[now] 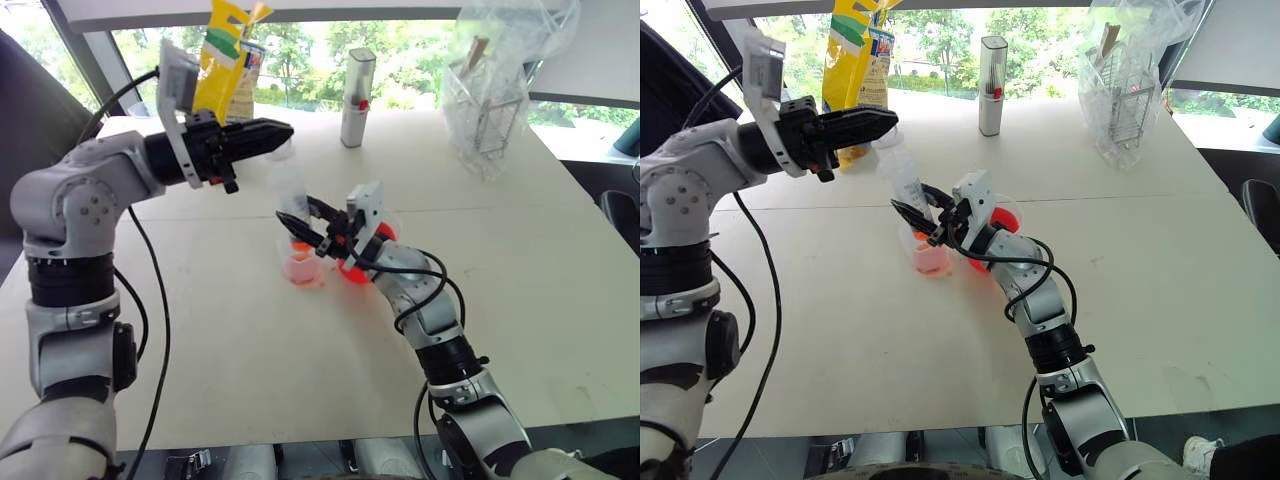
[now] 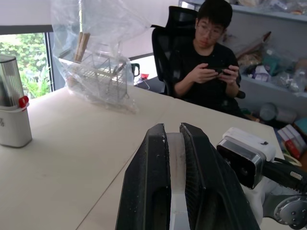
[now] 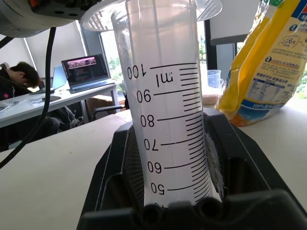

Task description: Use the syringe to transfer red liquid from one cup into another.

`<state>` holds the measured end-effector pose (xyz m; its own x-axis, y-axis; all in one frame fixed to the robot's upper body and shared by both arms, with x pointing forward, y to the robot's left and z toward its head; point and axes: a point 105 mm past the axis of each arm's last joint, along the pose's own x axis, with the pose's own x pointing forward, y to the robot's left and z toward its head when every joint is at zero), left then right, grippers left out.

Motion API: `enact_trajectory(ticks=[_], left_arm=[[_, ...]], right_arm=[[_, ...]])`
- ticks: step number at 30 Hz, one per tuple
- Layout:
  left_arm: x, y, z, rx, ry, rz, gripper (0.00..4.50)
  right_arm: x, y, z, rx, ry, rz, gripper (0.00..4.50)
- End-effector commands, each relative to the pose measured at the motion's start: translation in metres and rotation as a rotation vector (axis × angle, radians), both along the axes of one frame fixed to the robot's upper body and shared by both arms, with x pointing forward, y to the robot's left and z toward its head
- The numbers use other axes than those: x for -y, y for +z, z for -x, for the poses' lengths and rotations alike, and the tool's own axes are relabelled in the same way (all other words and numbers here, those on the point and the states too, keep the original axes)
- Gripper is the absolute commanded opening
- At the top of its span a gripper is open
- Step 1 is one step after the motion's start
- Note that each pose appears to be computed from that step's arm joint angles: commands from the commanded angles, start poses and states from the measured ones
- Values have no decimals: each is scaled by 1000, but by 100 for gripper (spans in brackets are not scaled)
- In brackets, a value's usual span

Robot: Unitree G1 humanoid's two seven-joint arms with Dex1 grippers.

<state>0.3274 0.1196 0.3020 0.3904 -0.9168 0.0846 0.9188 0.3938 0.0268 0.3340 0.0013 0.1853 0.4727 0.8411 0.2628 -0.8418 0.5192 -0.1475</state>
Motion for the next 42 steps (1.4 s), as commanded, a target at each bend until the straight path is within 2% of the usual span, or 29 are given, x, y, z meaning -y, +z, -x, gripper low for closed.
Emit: enact_trajectory(ticks=[1, 15, 21, 25, 30, 34, 35, 39, 42], left_arm=[[5, -13, 5, -2, -15, -61, 4], [9, -54, 5, -9, -6, -126, 4], [9, -62, 3, -14, 2, -131, 4], [8, -61, 1, -10, 14, -124, 4], [2, -45, -2, 4, 39, -79, 219], [-6, -25, -5, 49, 86, -39, 424], [-9, -20, -5, 59, 94, -24, 447], [-25, -4, -2, 88, 142, 2, 447], [-41, -6, 4, 91, 187, -28, 447]], right_arm=[[-4, 36, 8, 107, 24, -68, 137], [8, 75, 10, 153, 6, -138, 137], [13, 88, 12, 160, 4, -160, 137], [11, 85, 13, 148, 7, -156, 137], [7, 75, 13, 126, 17, -139, 137], [4, 68, 13, 108, 27, -126, 137], [3, 66, 13, 104, 29, -123, 137], [2, 59, 13, 90, 31, -112, 137], [5, 60, 11, 88, 21, -114, 137]])
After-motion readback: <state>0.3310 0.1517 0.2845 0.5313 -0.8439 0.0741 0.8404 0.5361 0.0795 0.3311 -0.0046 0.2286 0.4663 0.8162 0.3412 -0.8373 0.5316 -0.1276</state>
